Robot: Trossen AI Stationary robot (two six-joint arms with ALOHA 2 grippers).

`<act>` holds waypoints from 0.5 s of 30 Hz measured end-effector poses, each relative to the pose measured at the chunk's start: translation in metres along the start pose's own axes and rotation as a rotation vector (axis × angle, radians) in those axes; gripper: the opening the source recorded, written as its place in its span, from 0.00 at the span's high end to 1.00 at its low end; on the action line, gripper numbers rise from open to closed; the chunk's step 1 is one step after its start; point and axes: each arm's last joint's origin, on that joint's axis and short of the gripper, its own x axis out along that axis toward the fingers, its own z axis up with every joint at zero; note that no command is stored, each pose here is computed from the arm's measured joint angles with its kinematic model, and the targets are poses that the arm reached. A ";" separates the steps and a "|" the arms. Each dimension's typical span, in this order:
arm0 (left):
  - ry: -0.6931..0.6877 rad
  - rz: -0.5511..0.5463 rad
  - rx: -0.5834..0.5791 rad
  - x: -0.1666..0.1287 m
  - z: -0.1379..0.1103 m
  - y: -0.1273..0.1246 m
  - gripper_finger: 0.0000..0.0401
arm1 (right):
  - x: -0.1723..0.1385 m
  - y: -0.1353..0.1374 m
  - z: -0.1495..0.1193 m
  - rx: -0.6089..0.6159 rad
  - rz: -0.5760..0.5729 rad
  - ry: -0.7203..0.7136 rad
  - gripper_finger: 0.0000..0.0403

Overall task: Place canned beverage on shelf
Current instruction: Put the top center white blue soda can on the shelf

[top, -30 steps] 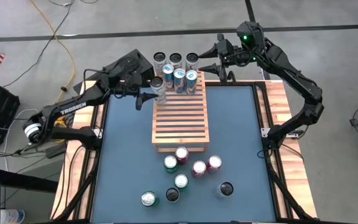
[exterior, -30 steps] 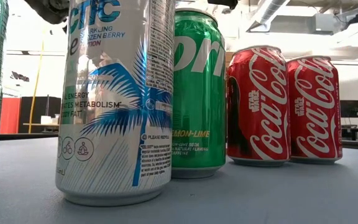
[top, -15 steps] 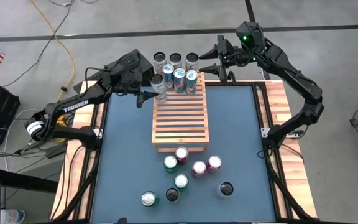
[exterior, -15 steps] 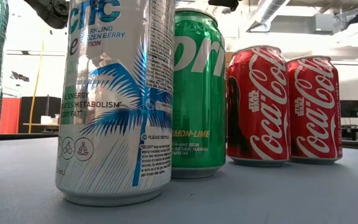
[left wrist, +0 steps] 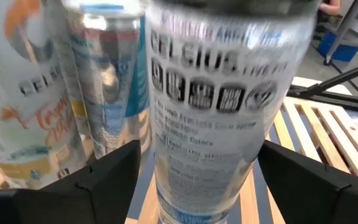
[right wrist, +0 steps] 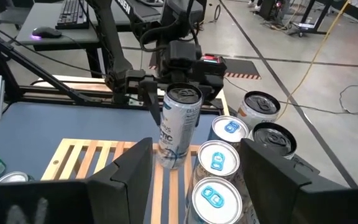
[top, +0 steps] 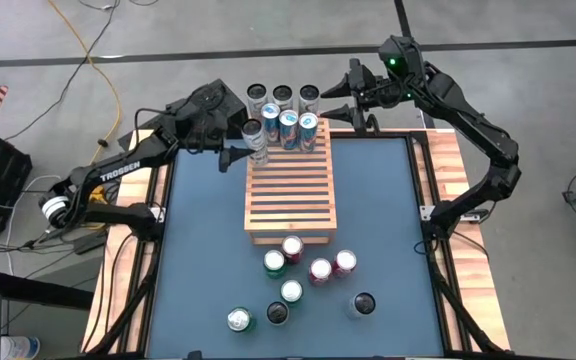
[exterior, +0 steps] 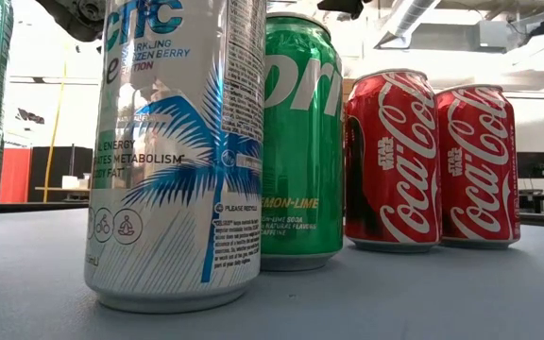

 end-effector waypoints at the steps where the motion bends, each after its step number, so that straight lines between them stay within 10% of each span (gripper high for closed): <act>1: -0.004 -0.002 0.006 0.000 0.001 0.000 0.23 | 0.000 0.000 0.000 0.000 0.000 0.000 0.42; 15: 0.084 0.024 -0.049 -0.005 -0.005 -0.003 0.18 | 0.000 0.000 -0.001 0.008 0.001 0.013 0.39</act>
